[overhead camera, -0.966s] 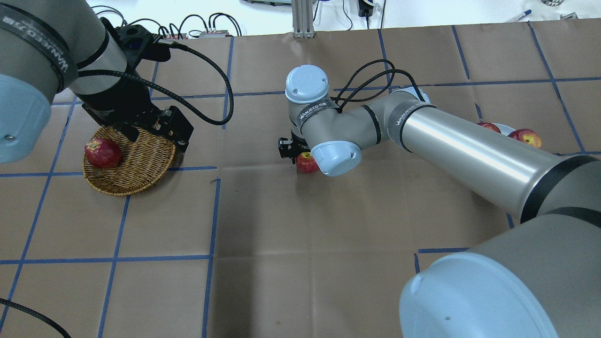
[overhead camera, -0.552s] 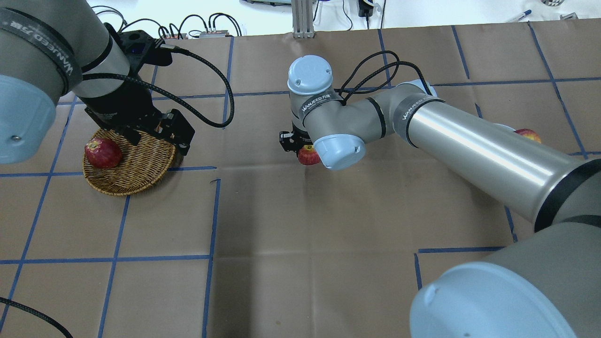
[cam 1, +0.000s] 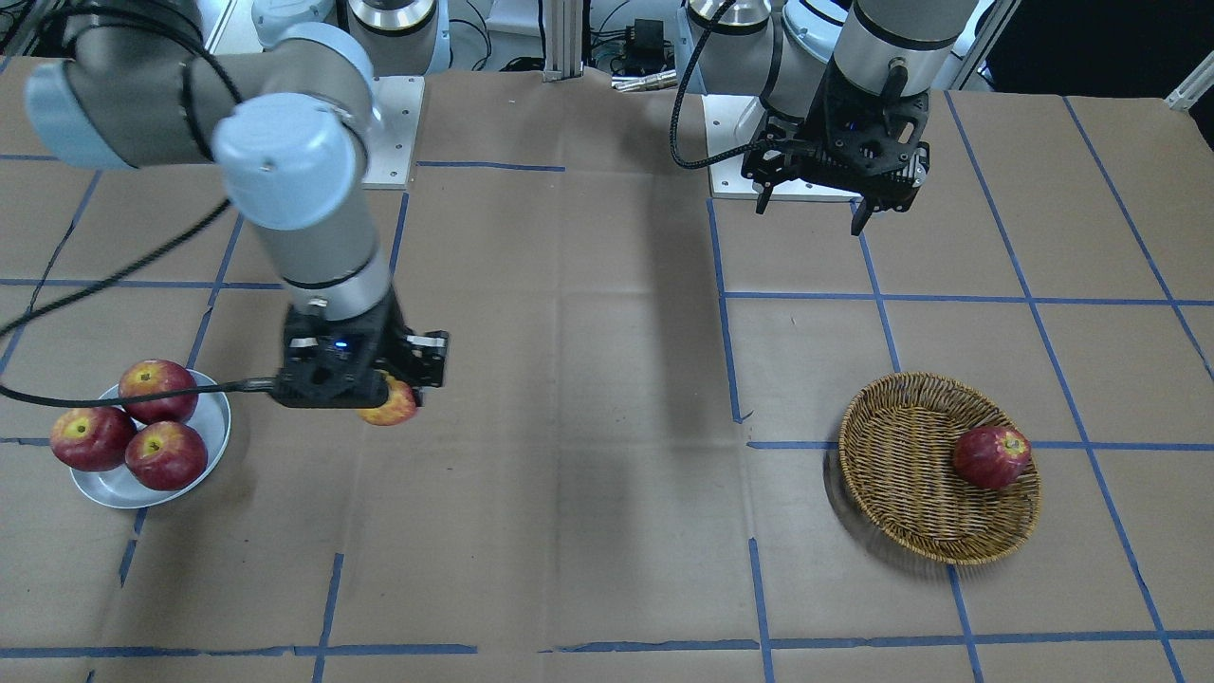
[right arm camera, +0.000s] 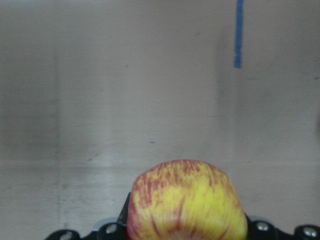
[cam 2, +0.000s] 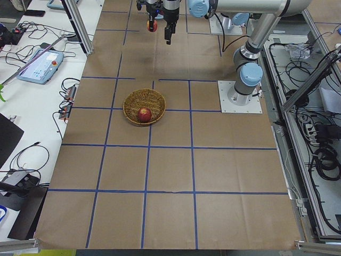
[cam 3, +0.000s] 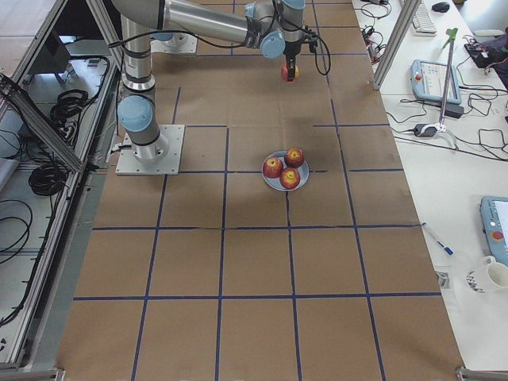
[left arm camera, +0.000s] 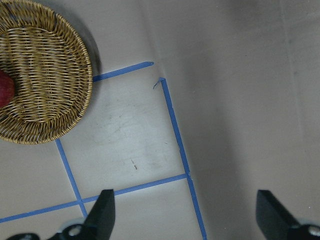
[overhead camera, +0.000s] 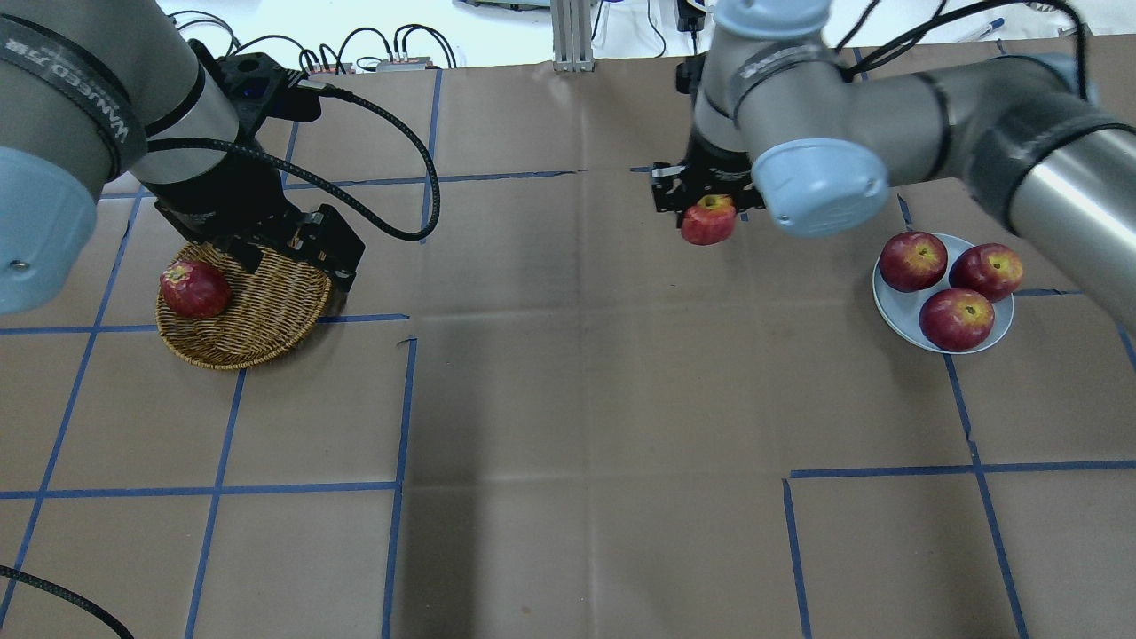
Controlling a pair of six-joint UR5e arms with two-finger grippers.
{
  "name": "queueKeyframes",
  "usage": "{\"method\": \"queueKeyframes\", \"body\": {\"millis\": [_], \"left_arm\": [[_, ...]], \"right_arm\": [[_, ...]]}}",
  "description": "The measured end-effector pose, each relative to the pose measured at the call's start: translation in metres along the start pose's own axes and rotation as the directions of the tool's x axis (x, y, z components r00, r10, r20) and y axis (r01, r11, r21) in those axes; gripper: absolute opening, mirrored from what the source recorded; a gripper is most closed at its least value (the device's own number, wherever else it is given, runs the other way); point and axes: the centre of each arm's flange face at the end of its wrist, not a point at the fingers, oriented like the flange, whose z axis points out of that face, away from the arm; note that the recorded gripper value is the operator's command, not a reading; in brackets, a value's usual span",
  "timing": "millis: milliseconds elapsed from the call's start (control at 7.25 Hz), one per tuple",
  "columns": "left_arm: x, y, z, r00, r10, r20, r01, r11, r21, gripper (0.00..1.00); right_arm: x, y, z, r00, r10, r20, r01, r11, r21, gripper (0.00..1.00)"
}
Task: Transfer apple from basket to plate
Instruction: 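Lift the apple with the right gripper and carry it to the plate, then lower the apple onto the white plate and open the right gripper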
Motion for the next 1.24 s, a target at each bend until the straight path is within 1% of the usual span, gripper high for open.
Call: {"method": "queueKeyframes", "body": {"millis": [276,414,552,690,828,1103,1241], "left_arm": [[0.001,0.002,-0.003,1.0,-0.001,0.001,0.001,1.0,0.006,0.99],[0.001,0.002,-0.003,1.0,-0.001,0.001,0.001,1.0,0.007,0.99],[0.001,0.002,-0.003,1.0,-0.001,0.001,0.001,1.0,0.008,0.99],[0.002,0.002,-0.004,1.0,-0.002,0.001,0.002,1.0,0.009,0.99],[0.002,0.002,-0.004,1.0,-0.002,0.001,0.002,1.0,0.009,0.99],[0.002,0.001,-0.003,1.0,-0.003,0.001,0.003,1.0,0.008,0.99],[0.002,0.001,-0.003,1.0,-0.003,0.0,0.003,1.0,0.006,0.99]], "right_arm": [[0.14,0.005,-0.006,0.995,-0.103,-0.014,0.103,0.995,-0.014,0.52],[0.205,0.009,-0.004,0.985,-0.17,-0.015,0.17,0.985,-0.018,0.52],[0.253,0.014,0.0,0.973,-0.23,-0.013,0.23,0.973,-0.023,0.52],[0.283,0.017,0.013,0.965,-0.261,0.001,0.261,0.965,-0.039,0.52],[0.297,0.017,0.03,0.963,-0.267,0.018,0.268,0.962,-0.056,0.52],[0.307,0.013,0.064,0.965,-0.262,0.022,0.263,0.963,-0.058,0.52],[0.309,0.011,0.072,0.965,-0.261,0.022,0.262,0.963,-0.058,0.52]]}}
